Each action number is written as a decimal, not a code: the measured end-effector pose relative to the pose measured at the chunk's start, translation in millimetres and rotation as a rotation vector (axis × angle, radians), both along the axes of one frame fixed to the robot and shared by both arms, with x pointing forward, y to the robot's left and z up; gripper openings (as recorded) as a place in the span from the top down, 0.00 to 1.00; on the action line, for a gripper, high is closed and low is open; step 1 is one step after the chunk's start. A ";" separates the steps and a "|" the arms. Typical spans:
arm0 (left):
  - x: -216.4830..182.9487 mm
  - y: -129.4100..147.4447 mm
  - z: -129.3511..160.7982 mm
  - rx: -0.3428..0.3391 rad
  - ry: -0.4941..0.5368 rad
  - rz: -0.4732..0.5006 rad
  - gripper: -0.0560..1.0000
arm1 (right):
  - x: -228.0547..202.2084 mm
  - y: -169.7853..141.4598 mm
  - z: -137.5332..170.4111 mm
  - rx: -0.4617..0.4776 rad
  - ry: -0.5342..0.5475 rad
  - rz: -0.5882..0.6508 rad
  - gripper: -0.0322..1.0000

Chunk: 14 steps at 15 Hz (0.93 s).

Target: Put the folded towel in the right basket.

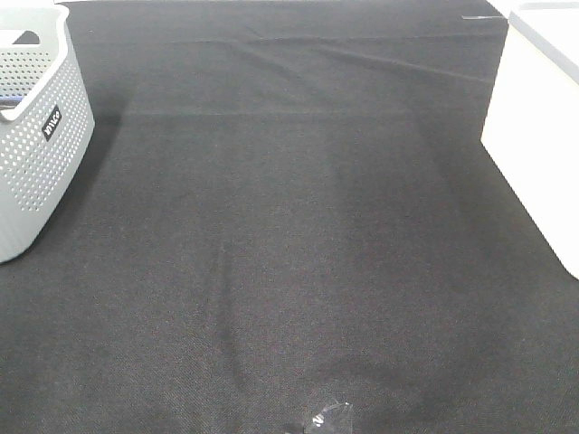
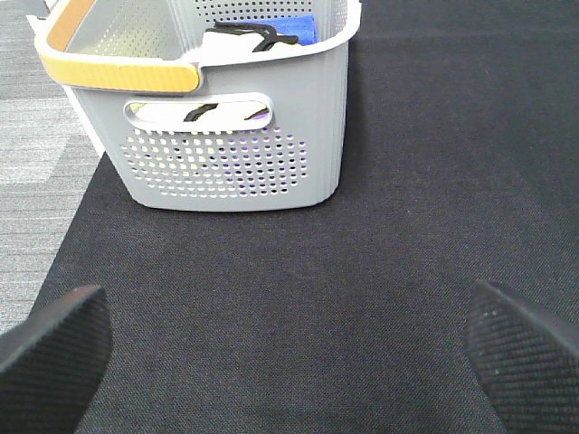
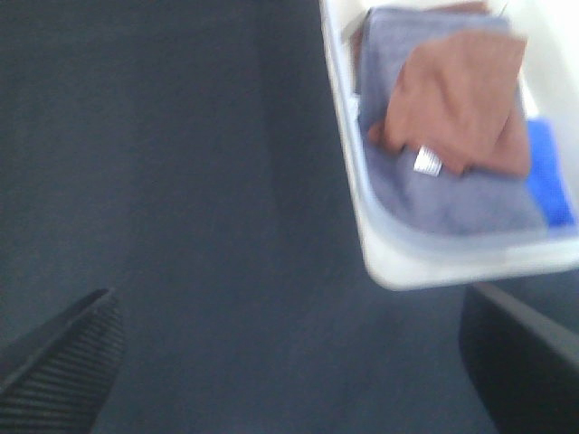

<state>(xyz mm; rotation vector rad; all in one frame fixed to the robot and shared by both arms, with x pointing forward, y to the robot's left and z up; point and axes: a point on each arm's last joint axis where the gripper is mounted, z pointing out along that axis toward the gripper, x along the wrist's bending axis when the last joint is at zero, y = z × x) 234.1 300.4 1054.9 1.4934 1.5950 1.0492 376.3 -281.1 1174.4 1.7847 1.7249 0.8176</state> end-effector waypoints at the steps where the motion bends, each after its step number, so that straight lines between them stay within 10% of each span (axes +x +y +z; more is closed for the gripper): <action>1: 0.0 0.0 0.0 0.000 0.000 0.000 0.01 | -26.3 -5.2 -14.2 0.015 -0.017 -0.014 0.03; 6: 0.0 0.0 0.0 0.000 0.000 0.000 0.01 | -125.2 -27.7 -81.9 -0.038 -0.224 0.017 0.03; 14: 0.0 0.0 0.0 0.000 0.000 0.000 0.01 | -145.9 -12.7 -120.3 -0.087 -0.300 0.308 0.03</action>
